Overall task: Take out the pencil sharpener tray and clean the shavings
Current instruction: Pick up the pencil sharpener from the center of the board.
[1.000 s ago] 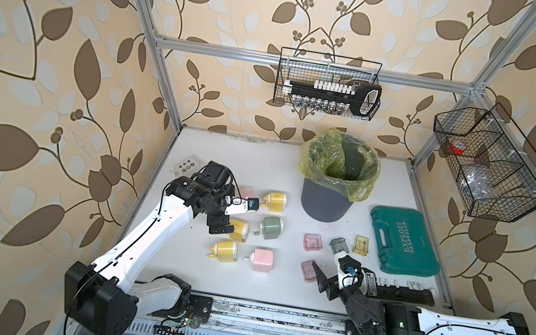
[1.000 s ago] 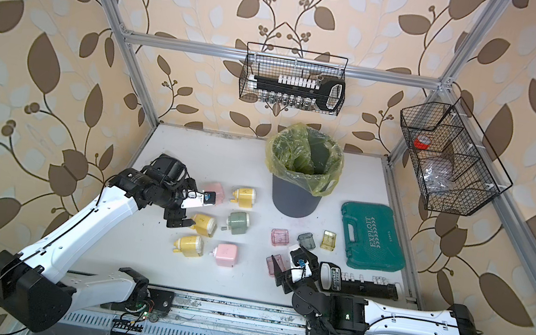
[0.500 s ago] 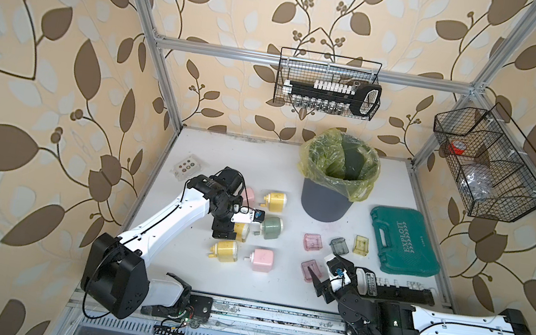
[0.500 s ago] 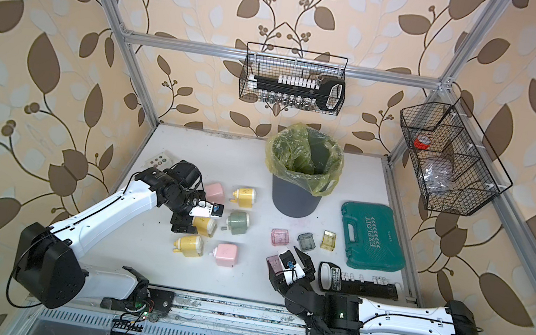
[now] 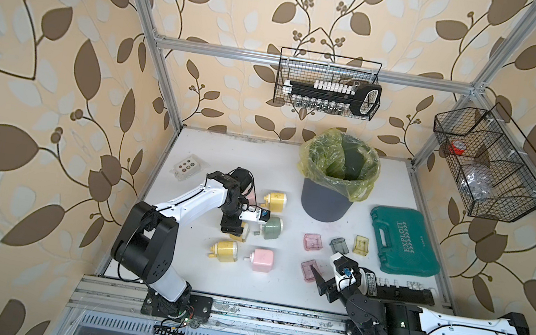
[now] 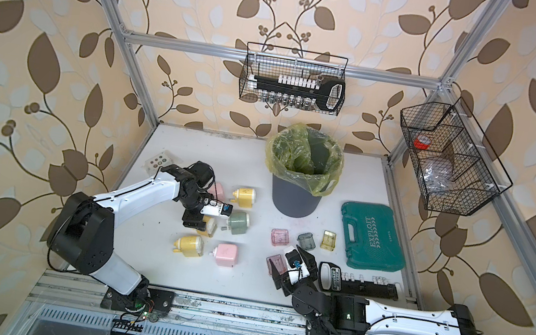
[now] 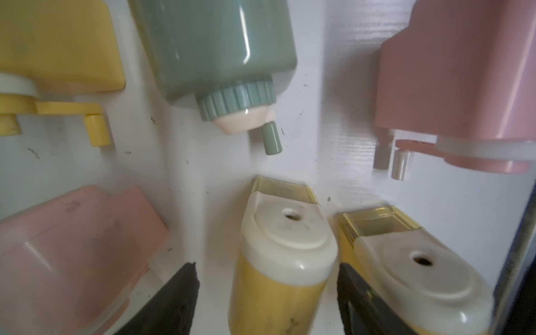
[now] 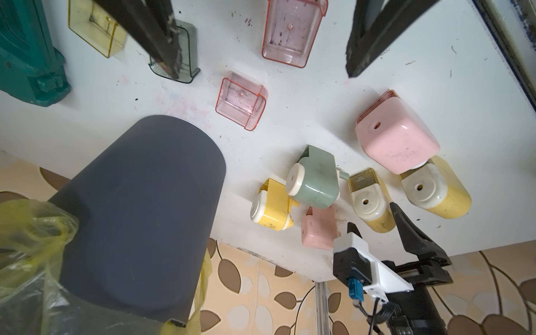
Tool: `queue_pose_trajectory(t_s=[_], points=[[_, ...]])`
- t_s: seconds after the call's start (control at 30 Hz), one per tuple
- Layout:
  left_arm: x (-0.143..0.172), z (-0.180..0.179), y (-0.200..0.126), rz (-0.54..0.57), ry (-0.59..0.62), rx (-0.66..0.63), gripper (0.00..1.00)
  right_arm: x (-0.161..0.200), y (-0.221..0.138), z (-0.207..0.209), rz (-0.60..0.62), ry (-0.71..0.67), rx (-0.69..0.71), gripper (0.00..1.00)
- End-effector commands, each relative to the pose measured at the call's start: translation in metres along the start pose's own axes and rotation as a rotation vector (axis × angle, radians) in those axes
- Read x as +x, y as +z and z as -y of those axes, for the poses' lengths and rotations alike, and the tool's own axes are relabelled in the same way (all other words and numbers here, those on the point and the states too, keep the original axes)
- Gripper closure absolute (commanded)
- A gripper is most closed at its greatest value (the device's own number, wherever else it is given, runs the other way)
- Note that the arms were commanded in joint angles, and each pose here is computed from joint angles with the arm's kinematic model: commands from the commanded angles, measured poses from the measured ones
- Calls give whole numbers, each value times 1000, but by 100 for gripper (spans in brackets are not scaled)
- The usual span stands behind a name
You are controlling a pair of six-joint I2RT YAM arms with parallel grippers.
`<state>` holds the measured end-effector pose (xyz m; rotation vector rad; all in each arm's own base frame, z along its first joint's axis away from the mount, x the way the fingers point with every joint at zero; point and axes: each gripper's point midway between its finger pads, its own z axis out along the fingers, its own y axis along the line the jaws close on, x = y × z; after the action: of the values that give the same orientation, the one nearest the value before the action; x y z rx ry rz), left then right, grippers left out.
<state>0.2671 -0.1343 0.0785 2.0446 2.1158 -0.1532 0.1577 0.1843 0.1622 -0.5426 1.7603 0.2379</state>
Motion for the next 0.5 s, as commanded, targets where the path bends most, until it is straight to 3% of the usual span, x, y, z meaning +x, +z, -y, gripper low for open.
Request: queue_pose_trajectory(t_s=[0.0,0.27,0.47], points=[[2,-2,2,-14,25,-18,29,0,-1,6,-2,-3,24,15],[6,-1,18,-5,10,-22,55,3,1,3,-8,-13,20,15],[3,-1,24,12,2,-16,68,3,1,3,-10,-13,16,15]])
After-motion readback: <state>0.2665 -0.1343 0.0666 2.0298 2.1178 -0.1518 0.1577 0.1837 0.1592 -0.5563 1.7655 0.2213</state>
